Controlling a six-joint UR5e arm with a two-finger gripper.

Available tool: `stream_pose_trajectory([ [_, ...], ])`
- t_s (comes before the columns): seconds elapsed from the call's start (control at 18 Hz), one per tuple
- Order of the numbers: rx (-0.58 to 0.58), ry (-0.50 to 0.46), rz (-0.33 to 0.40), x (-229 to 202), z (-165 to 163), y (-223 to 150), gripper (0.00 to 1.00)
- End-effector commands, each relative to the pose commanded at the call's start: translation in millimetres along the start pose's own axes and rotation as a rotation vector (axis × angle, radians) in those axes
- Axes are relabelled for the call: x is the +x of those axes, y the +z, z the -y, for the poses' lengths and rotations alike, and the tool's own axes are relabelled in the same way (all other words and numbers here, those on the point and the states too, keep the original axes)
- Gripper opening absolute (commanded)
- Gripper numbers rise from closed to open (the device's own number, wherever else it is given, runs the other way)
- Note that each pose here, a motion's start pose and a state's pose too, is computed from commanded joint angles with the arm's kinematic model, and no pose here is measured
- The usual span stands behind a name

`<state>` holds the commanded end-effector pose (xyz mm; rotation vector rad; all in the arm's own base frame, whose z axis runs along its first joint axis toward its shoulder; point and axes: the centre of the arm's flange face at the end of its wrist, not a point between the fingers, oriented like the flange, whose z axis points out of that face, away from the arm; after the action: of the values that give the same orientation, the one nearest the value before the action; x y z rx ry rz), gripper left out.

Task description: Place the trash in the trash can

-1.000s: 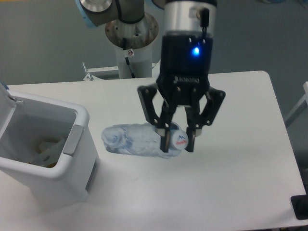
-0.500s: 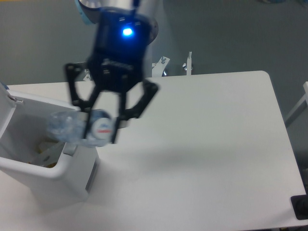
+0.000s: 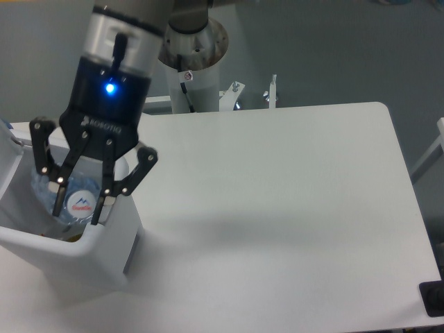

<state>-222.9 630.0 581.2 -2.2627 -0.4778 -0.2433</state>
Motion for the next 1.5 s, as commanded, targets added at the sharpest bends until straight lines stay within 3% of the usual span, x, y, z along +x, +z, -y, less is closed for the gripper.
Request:
stream_pose_trajectory([
  [0.56, -0.093, 0.098, 0.037, 13.7, -35.0, 39.5, 0.21],
  [0.67, -0.092, 0.115, 0.035, 14.8, -35.1, 39.6, 0.34],
  [0.72, -0.093, 0.134, 0.034, 15.2, -35.0, 38.7, 0.46],
  [0.78, -0.095, 0.155, 0.033, 14.9, -35.6, 39.2, 0.66],
  [0.83, -0.099, 0.175, 0.032, 14.2, -37.3, 40.7, 0.79],
  [0.89, -0.106, 0.187, 0.030, 13.0, -40.2, 43.2, 0.85],
  [1.06, -0.122, 0.193, 0.030, 10.2, -46.8, 48.7, 0.90],
  [1.33, -0.123, 0.193, 0.034, 2.0, -46.1, 54.9, 0.91],
  [1.5, -0.108, 0.144, 0.078, -43.8, -37.7, 46.6, 0.91],
])
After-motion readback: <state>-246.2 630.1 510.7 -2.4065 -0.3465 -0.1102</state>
